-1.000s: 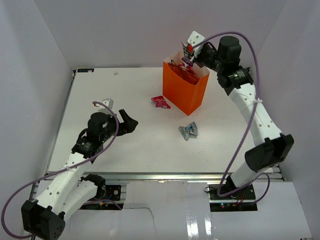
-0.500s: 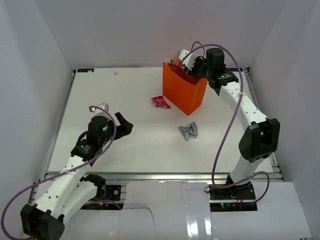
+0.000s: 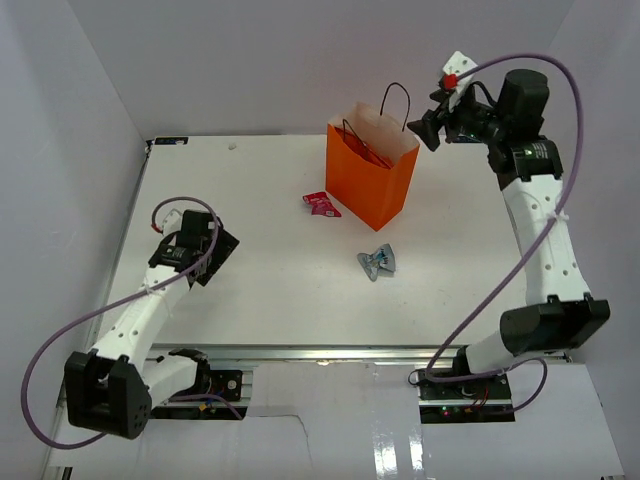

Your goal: Place the snacks into the paper bag

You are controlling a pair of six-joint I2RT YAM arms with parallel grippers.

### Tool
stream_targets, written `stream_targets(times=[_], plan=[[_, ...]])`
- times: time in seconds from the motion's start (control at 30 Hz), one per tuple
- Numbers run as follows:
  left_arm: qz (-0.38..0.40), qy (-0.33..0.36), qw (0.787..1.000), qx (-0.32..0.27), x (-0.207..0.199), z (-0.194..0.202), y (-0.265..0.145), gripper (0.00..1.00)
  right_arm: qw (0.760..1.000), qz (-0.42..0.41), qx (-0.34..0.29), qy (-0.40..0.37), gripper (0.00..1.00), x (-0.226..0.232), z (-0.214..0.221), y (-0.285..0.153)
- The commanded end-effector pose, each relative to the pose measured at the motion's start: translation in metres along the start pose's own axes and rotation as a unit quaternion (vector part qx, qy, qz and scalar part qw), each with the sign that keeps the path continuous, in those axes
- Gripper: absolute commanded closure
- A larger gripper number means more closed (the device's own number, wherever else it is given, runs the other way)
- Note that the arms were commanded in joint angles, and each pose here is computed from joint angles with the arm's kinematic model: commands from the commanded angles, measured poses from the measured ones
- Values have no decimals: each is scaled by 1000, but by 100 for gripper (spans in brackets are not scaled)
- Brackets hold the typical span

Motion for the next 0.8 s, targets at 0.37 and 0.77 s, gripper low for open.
stream_targets(times=[0.37, 0.77], plan=[[-156, -278, 946, 58, 32, -51, 79, 9, 976, -189, 34, 107, 21, 110, 88, -60], [-164, -298, 935, 102, 49, -57, 130, 42, 963, -234, 45, 130, 21, 131, 112, -69]])
Point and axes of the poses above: each gripper's point midway between its finger pads, its own y axis out along the fingers, its own x axis along the line the jaws close on, z = x × y, the point moved 7 cm from there along -y, back along the fingers, and after that the axes turned 15 degrees about y, right-handed, at the moved point
